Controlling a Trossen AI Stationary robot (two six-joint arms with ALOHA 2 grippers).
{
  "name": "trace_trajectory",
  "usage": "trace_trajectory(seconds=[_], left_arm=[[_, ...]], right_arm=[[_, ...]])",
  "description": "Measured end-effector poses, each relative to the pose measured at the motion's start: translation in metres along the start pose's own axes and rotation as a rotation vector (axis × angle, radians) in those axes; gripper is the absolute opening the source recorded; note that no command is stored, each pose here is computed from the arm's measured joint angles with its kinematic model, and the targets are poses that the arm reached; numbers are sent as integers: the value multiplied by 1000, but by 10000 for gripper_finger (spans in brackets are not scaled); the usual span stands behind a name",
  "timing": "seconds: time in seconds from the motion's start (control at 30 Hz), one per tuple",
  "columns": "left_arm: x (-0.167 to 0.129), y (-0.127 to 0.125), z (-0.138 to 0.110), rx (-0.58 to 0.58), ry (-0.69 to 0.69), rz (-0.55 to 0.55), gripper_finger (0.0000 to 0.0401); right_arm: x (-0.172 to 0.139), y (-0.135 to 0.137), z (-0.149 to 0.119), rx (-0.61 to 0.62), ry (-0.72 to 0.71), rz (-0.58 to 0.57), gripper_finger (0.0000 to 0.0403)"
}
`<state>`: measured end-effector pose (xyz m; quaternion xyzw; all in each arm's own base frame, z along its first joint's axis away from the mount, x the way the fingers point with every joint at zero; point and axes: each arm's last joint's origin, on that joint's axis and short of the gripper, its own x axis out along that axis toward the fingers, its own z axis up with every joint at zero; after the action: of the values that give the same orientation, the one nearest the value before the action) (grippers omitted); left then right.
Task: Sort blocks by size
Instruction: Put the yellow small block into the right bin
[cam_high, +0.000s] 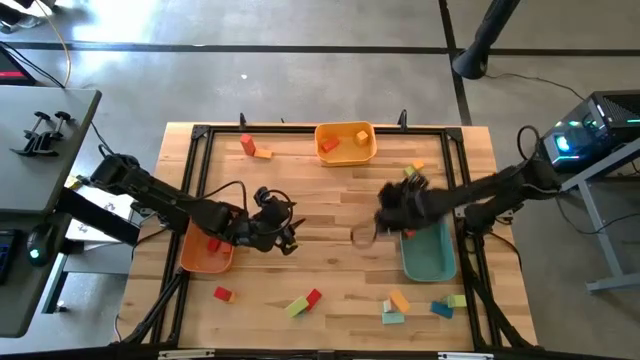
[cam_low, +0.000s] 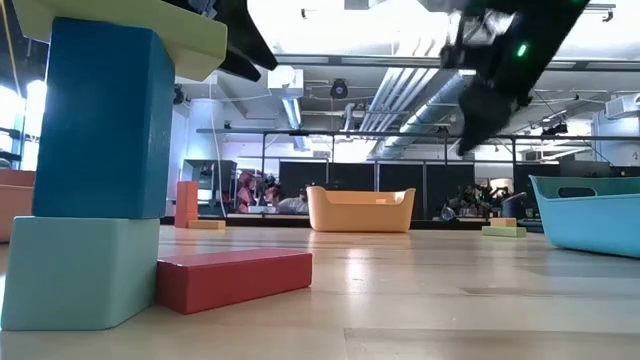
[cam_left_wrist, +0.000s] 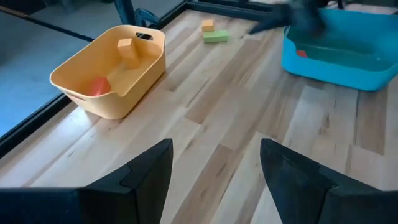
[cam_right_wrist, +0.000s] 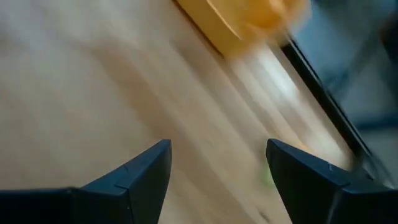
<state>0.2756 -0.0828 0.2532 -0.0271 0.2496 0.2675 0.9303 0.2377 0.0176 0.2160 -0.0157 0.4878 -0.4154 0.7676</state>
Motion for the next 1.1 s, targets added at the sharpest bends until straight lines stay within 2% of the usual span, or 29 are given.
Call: trace_trajectory(seconds=[0.1, 0.27, 0.4, 0.57, 0.77, 0.9, 1.1], left_arm=[[0, 0, 0, 0, -1, 1, 229], [-2, -2, -1, 4, -2, -7, 229], [-5, -5, -2, 13, -2, -20, 229], [-11, -10, -5, 28, -4, -45, 229], [-18, -16, -8, 43, -8, -71, 229], [-20, -18, -9, 48, -11, -77, 229], [-20, -17, -9, 49, -12, -72, 229]], right_arm=[[26, -28, 10, 63, 163, -50, 261], [63, -73, 21, 141, 361, -18, 261], [85, -108, 22, 181, 444, -20, 261], [106, -139, 25, 249, 454, 85, 253], [116, -158, 22, 337, 471, 141, 218], [118, -161, 20, 343, 480, 141, 201], [129, -157, 18, 320, 524, 112, 195]])
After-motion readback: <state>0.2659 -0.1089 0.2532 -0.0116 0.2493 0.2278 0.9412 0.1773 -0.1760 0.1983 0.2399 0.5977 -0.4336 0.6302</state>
